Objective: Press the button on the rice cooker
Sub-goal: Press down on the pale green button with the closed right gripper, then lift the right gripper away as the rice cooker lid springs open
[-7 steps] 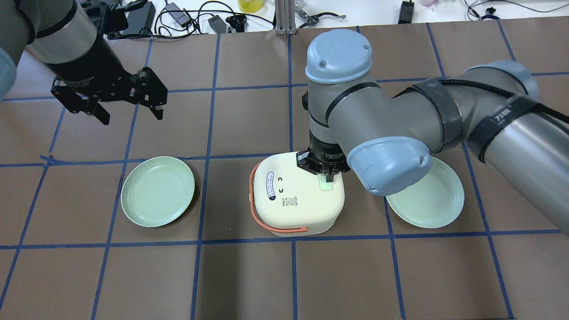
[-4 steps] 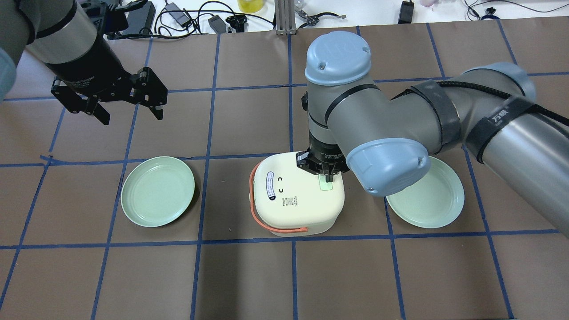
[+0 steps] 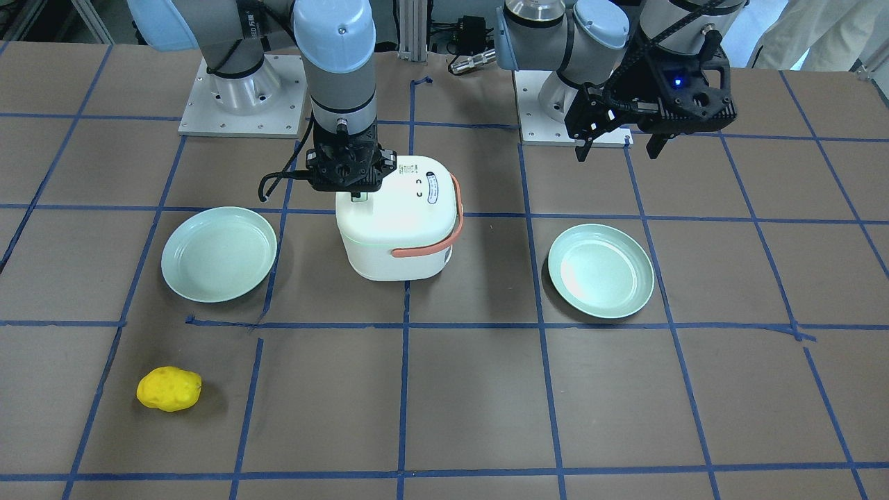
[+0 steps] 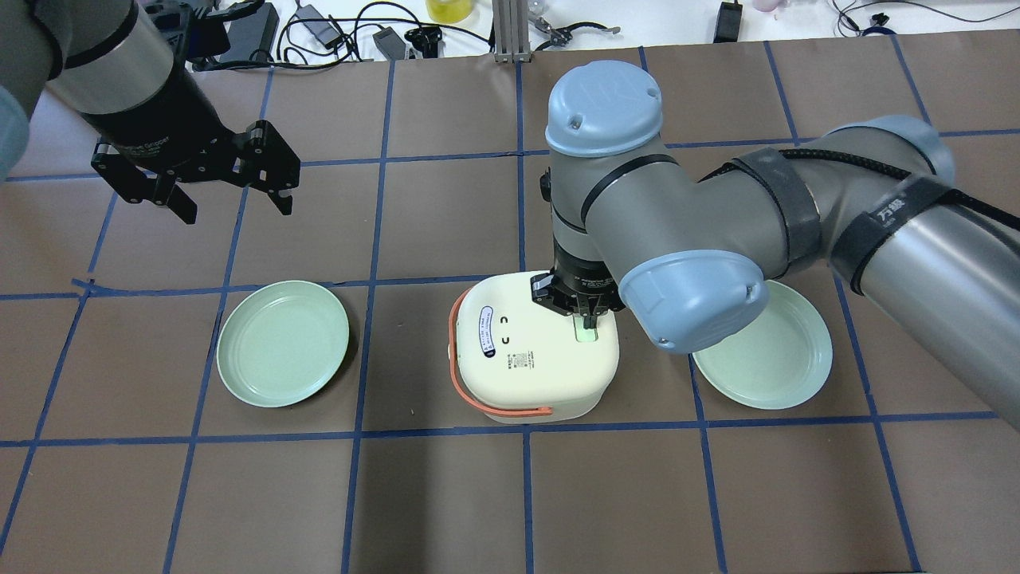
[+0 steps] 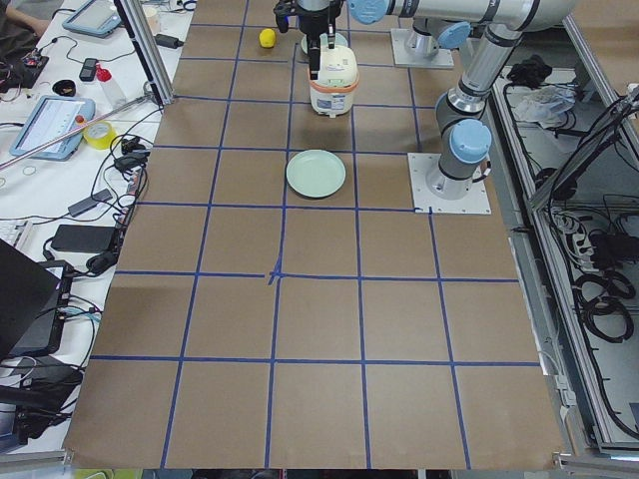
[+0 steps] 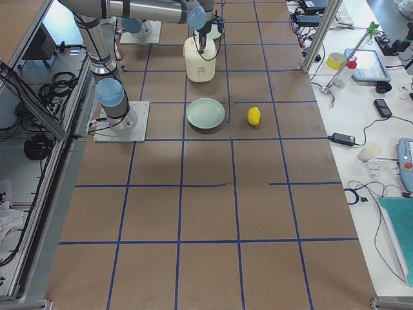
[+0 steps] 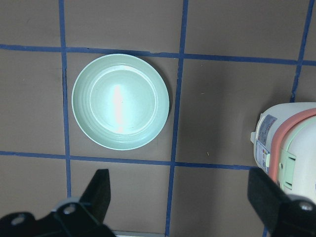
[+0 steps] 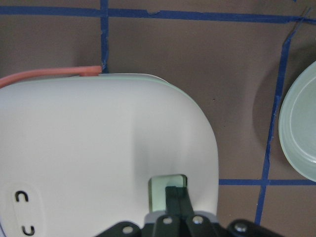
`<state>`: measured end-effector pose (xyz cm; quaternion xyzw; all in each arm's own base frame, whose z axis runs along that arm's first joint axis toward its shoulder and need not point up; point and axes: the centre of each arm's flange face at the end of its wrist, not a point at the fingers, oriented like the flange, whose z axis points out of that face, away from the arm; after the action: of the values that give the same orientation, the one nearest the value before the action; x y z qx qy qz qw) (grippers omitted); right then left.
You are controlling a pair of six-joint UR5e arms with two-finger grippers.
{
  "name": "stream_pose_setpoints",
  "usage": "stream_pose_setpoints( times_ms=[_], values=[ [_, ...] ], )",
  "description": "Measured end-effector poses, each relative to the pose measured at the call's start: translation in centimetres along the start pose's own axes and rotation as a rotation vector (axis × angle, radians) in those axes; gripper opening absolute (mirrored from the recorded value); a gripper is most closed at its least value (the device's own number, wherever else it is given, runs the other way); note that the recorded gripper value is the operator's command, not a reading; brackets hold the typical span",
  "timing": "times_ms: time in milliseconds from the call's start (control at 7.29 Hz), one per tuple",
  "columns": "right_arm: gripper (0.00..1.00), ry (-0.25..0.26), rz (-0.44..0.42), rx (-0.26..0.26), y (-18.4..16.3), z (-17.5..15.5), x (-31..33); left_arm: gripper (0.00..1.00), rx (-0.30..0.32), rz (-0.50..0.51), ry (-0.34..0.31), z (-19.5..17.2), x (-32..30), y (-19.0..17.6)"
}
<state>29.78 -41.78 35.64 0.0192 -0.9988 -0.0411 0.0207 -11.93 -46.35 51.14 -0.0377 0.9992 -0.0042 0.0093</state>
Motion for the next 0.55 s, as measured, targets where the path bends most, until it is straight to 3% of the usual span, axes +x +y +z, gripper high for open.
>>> stream_pose_setpoints(
  times_ms=[137,275,549],
  values=[
    [0.93,0.001,0.000,0.002,0.0,-0.1,0.0,1.00,0.000,0.001,0.000,0.0,0.0,0.0],
    [1.00,0.001,0.003,0.012,-0.1,-0.6,0.0,1.00,0.000,0.001,0.000,0.0,0.0,0.0],
    [1.00,0.001,0.009,0.047,-0.6,-2.7,0.2,1.00,0.000,0.000,0.000,0.0,0.0,0.0]
  ],
)
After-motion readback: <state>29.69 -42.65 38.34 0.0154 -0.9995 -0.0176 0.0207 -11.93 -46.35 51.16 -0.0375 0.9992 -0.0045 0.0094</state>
